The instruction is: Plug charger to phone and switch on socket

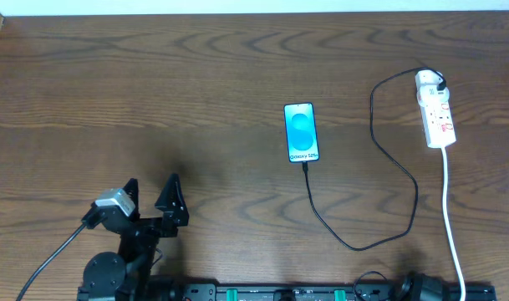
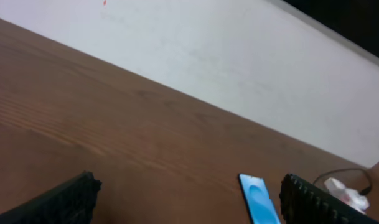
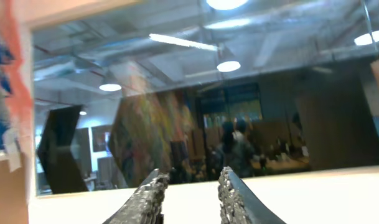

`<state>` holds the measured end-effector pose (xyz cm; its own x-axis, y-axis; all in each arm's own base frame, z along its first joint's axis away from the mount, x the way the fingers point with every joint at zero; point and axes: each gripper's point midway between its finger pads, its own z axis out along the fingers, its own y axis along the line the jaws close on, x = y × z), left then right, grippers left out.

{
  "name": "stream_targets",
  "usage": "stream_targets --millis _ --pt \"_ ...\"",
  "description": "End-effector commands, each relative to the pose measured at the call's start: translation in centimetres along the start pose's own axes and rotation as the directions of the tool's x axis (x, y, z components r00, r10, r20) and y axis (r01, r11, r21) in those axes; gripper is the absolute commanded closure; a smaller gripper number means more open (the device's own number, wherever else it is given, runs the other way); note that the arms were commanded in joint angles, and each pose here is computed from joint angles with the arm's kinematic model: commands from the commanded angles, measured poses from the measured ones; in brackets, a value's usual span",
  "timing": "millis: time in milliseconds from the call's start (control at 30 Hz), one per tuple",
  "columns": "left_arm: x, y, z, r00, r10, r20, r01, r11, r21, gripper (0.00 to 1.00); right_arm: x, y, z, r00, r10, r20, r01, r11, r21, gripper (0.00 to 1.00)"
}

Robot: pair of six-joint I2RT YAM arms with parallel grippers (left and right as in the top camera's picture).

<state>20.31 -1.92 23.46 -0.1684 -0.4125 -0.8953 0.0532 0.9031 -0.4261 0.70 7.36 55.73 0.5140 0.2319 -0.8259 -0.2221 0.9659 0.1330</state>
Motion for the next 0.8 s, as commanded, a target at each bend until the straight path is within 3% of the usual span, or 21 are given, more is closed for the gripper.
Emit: stream_targets --millis 0,167,333,600,767 --pt "0.0 0.0 -0.3 0.995 0.099 -0.009 -0.099 0.995 -0.004 0.07 -1.1 2.3 -2.4 0.997 -0.047 0.056 0.05 0.997 -0.059 0.7" --pt "0.6 0.8 -0.1 0.991 0.131 -0.03 -0.132 0.99 -0.039 0.07 -2.5 3.9 -4.5 0.992 -0.063 0.107 0.073 0.993 -0.091 0.69" --pt "1.8 3.8 -0.2 0.99 0.12 -0.076 -0.132 0.973 -0.188 0.07 -3.5 5.0 -6.2 0.987 -0.067 0.145 0.085 0.989 -0.121 0.66" --pt "2.8 4.3 0.5 0.988 0.126 -0.086 -0.14 0.973 -0.185 0.07 -4.3 5.5 -7.4 0.984 -0.057 0.166 0.083 0.985 -0.152 0.62" --pt "2.3 4.3 1.5 0.99 0.139 -0.029 -0.142 0.976 -0.168 0.07 -4.7 5.9 -7.7 0.981 -0.063 0.183 0.093 0.983 -0.158 0.59"
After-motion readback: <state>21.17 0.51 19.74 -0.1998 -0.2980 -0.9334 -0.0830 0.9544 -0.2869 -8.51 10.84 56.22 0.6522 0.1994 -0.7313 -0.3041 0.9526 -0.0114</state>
